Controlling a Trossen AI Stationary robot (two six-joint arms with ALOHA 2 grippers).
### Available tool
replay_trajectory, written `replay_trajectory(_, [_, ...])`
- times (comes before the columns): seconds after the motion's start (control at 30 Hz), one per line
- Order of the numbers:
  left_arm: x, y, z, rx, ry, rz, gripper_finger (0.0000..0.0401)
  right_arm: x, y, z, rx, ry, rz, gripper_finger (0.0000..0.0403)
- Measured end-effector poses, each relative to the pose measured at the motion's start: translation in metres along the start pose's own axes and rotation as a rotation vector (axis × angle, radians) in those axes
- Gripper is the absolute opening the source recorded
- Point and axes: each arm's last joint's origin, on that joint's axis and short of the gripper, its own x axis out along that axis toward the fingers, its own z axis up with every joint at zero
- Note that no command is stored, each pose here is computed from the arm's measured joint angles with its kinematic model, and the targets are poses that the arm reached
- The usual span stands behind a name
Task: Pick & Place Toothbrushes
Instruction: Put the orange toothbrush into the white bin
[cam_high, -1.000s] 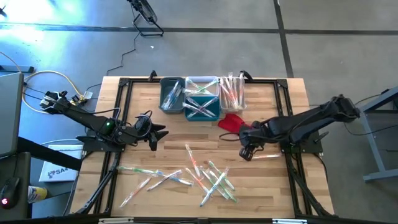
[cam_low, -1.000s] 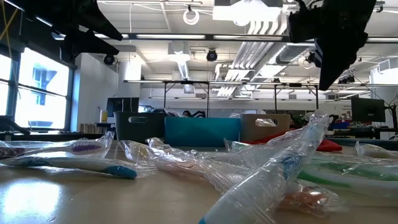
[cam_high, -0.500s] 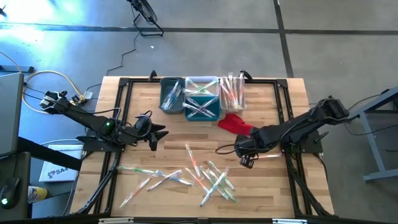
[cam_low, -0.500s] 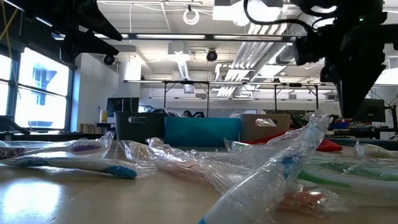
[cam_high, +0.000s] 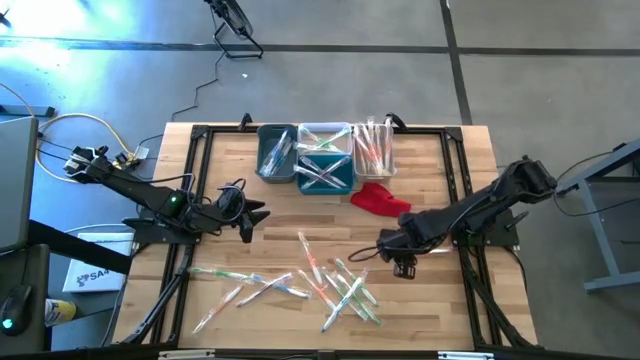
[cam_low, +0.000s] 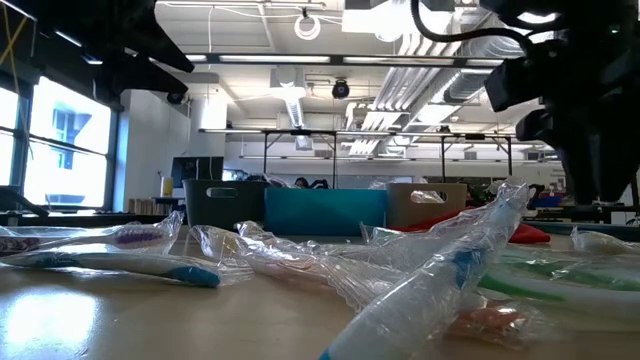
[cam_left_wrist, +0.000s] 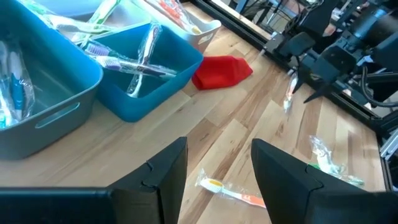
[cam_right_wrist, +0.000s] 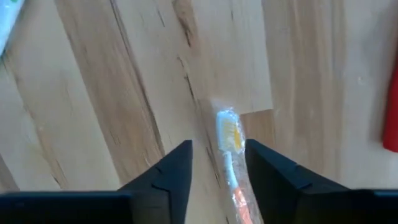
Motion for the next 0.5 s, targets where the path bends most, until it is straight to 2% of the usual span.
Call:
replay_trajectory(0.17, [0.0, 0.0, 0.0, 0.002, 0.002, 0.002, 0.0175, 0.011, -0.003, -0.007, 0.025, 0.004, -0.022, 0.016])
replay_trajectory(0.5, [0.0, 0.0, 0.0, 0.002, 0.002, 0.002, 0.0175, 0.032, -0.008, -0.015, 0.078, -0.018, -0.008, 0.0161])
